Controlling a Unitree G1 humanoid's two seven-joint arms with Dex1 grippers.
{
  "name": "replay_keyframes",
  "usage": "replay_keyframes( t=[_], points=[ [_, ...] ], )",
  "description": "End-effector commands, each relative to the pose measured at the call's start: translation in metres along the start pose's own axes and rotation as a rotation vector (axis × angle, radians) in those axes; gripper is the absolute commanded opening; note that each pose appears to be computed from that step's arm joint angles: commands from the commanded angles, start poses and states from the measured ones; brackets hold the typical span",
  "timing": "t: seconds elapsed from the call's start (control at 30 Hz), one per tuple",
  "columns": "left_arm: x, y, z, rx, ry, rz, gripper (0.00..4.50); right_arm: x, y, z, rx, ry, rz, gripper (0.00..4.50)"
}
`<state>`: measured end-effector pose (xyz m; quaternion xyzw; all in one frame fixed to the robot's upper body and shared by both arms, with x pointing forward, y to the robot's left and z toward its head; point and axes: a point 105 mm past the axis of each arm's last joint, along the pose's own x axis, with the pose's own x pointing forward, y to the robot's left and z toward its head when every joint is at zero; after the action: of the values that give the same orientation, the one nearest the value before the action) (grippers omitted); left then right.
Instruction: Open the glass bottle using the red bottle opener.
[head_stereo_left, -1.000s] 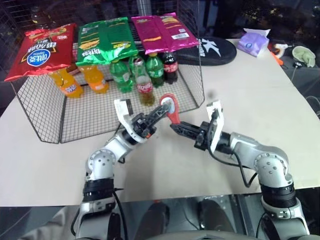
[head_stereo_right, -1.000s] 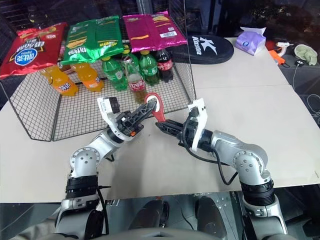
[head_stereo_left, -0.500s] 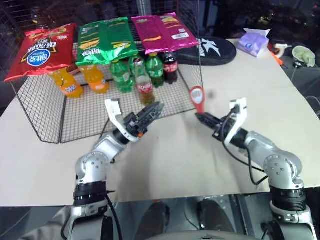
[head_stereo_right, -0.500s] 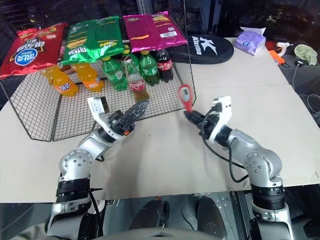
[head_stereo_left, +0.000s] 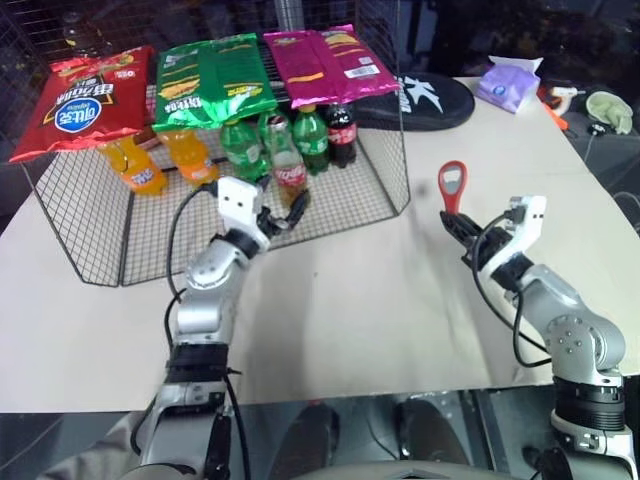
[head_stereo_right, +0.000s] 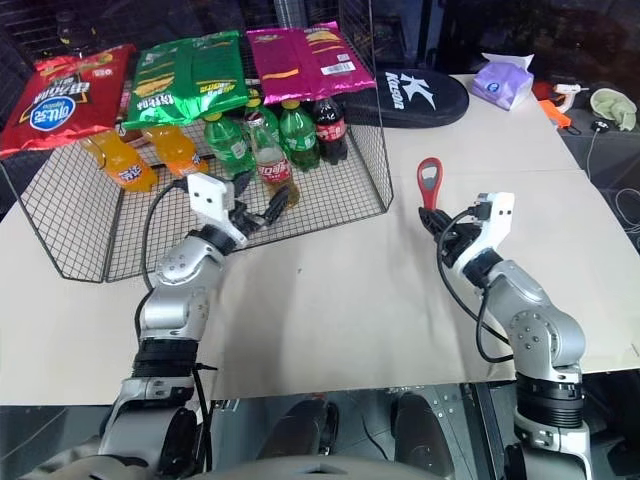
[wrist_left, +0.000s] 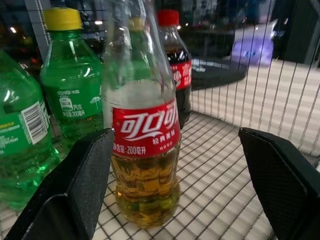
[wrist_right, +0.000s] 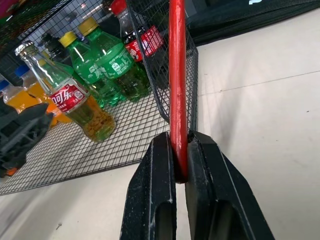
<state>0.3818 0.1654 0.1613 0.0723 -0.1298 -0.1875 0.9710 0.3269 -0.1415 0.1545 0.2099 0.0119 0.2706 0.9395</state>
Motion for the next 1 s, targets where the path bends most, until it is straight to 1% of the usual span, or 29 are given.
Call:
replay_keyframes(
  t=[0.03,0.23,0.37,0.53,0.6,0.63,0.67,0.83,1.0],
  points=[
    [0.014,0.012,0.008,0.048,-0.037,0.081,4.14,0.0,0.004,0.007,-0.025,-0.03,0.012,0.0],
    [0.033,0.019,0.002,0.047,-0.038,0.089,4.14,-0.001,0.003,0.009,-0.03,-0.038,0.003,0.0],
    [0.045,0.021,-0.006,-0.029,-0.011,0.08,4.14,0.0,0.003,0.009,-0.034,-0.042,-0.003,0.0],
    [0.054,0.024,0.0,-0.074,-0.036,0.041,4.14,0.006,0.009,0.007,-0.02,-0.062,0.002,0.0],
    [0.055,0.023,0.001,-0.084,-0.045,0.031,3.56,0.006,0.011,0.004,-0.017,-0.062,0.001,0.0],
    [0.056,0.023,0.0,-0.09,-0.044,0.029,3.14,0.006,0.012,0.002,-0.017,-0.061,0.0,0.0],
    [0.056,0.023,0.0,-0.093,-0.043,0.027,2.81,0.005,0.012,0.002,-0.017,-0.06,0.0,0.0],
    [0.057,0.018,-0.006,-0.069,-0.021,0.01,2.81,0.004,0.009,0.003,-0.027,-0.06,-0.011,0.0],
    [0.051,0.011,0.004,-0.068,-0.067,-0.053,2.81,0.004,0.008,0.002,-0.034,-0.053,-0.01,0.0]
  ],
)
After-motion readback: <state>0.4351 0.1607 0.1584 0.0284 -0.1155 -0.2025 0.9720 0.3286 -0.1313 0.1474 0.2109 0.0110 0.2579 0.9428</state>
